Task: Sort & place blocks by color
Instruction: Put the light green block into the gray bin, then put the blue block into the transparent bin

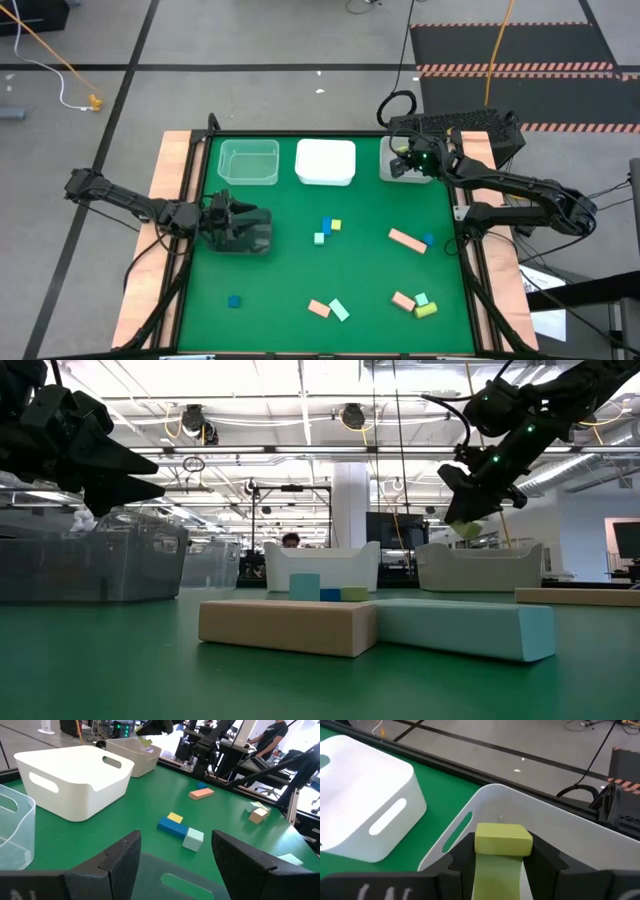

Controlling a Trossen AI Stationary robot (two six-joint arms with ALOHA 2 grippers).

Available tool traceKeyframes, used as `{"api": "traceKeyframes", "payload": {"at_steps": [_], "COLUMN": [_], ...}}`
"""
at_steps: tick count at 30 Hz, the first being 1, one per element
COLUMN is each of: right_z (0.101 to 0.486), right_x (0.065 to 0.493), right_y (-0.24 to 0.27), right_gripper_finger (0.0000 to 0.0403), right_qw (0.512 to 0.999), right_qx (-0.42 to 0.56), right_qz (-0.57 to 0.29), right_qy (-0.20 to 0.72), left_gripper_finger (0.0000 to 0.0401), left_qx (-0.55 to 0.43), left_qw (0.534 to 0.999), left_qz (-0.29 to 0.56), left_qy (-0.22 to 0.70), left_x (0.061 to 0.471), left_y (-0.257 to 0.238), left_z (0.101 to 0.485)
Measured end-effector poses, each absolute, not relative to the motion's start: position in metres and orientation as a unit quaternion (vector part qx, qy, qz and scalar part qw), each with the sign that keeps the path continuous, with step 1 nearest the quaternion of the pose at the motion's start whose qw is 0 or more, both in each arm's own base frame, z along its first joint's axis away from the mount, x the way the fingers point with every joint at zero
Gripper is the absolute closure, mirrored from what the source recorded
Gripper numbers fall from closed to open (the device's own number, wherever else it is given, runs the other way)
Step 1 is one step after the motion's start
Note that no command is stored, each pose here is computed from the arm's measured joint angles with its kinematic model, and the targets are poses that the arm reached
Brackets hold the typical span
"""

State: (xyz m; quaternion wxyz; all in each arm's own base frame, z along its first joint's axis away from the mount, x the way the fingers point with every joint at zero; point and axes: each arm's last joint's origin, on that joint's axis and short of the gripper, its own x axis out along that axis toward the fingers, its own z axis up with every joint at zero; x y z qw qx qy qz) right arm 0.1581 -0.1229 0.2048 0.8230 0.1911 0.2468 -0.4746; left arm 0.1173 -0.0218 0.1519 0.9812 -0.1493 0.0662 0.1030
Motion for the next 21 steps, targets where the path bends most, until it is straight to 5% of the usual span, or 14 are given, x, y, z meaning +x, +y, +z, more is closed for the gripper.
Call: {"api": "traceKeyframes", "payload": {"at_steps": [8,21], "right_z": [0.200,0.195], "right_x": [0.155,0.151], "right_y": [-0.120,-0.117], "right_gripper_finger": [0.0279,0.0192], "right_qw": [0.815,0.802], "right_qx": [0.189,0.190], "right_qz": [-0.470,-0.466], "right_qy": [0.281,0.320], "left_gripper_finger": [0.0157,0.0157], "left_qx": [-0.149,-0.151], "left_qw": [0.981,0.981], "left_qz": [0.103,0.103], "left_qy": [0.066,0.066], "left_x": [0.117,0.117], "left_y": [-0.022,-0.022], "left_z": [0.152,0.152]}}
